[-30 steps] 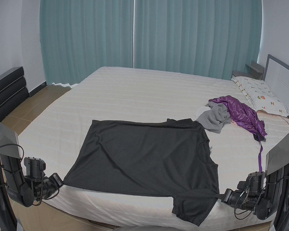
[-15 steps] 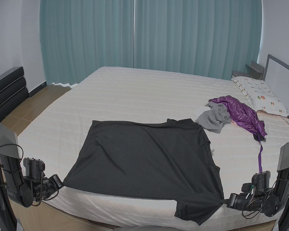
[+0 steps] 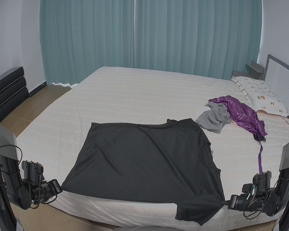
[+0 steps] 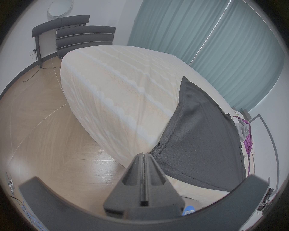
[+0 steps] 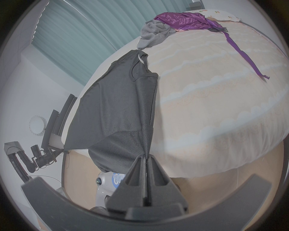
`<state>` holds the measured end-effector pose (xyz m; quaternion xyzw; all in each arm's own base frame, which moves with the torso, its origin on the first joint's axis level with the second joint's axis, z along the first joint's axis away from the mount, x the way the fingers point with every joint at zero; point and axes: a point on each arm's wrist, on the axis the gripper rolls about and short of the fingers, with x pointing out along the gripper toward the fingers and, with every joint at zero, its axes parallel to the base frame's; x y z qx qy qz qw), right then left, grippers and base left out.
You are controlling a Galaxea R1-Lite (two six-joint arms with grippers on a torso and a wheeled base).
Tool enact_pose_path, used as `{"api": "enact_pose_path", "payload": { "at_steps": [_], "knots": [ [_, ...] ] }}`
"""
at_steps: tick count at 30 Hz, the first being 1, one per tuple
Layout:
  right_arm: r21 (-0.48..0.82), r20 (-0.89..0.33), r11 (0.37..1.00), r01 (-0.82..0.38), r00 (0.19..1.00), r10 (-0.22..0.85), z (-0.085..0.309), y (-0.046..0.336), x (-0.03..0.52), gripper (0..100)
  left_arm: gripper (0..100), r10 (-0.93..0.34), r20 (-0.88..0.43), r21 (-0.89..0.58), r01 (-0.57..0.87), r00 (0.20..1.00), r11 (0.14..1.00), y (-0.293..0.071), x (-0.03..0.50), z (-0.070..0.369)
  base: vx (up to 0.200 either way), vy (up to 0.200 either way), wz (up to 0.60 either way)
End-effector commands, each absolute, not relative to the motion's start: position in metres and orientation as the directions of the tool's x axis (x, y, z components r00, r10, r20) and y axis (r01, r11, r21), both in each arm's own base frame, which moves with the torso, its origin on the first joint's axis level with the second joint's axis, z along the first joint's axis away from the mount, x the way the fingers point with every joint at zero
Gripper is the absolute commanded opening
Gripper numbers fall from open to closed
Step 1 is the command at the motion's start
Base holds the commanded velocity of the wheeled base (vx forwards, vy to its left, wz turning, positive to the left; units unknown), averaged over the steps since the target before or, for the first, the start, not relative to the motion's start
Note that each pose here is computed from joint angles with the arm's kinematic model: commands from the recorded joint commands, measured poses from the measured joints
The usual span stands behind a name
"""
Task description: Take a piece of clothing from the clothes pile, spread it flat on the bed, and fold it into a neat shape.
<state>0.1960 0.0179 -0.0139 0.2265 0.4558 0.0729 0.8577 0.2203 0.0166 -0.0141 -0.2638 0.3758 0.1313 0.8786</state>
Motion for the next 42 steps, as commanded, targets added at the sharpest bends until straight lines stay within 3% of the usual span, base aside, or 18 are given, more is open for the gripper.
{"api": "enact_pose_path", "payload": {
  "at_steps": [1, 16, 17, 23, 31, 37, 42],
  "knots": [
    [0.449, -0.773, 0.889, 0.095, 0.540, 0.333, -0.020, 0.018, 0.191, 0, 0, 0.026, -0.745, -0.362, -0.436, 0.667, 0.824, 0.016, 0.225, -0.023, 0.000, 0.000, 0.00],
    [0.476, -0.756, 0.878, 0.056, 0.536, 0.376, -0.027, 0.025, 0.195, 0, 0, 0.019, -0.736, -0.393, -0.450, 0.676, 0.802, 0.017, 0.238, -0.030, 0.000, 0.000, 0.00],
    [0.479, -0.750, 0.876, 0.055, 0.544, 0.376, -0.027, 0.025, 0.196, 100, 100, 0.018, -0.734, -0.401, -0.455, 0.679, 0.795, 0.017, 0.238, -0.030, 0.000, 0.000, 0.00],
    [0.540, -0.704, 0.837, 0.084, 0.590, 0.395, -0.018, 0.024, 0.200, 100, 100, 0.016, -0.719, -0.421, -0.453, 0.695, 0.786, 0.016, 0.238, -0.024, 0.000, 0.000, 0.00],
    [0.634, -0.627, 0.762, 0.131, 0.665, 0.407, 0.004, 0.025, 0.201, 100, 100, 0.019, -0.623, -0.489, -0.409, 0.782, 0.770, 0.017, 0.240, 0.007, 0.000, 0.000, 0.00],
    [0.692, -0.575, 0.705, 0.155, 0.709, 0.408, 0.019, 0.025, 0.200, 100, 100, 0.012, -0.596, -0.542, -0.414, 0.803, 0.732, 0.017, 0.244, 0.012, 0.000, 0.000, 0.00],
    [0.701, -0.567, 0.695, 0.158, 0.715, 0.410, 0.022, 0.025, 0.199, 100, 100, 0.002, -0.596, -0.564, -0.421, 0.803, 0.711, 0.017, 0.245, 0.012, 0.000, 0.000, 0.00]
  ]
}}
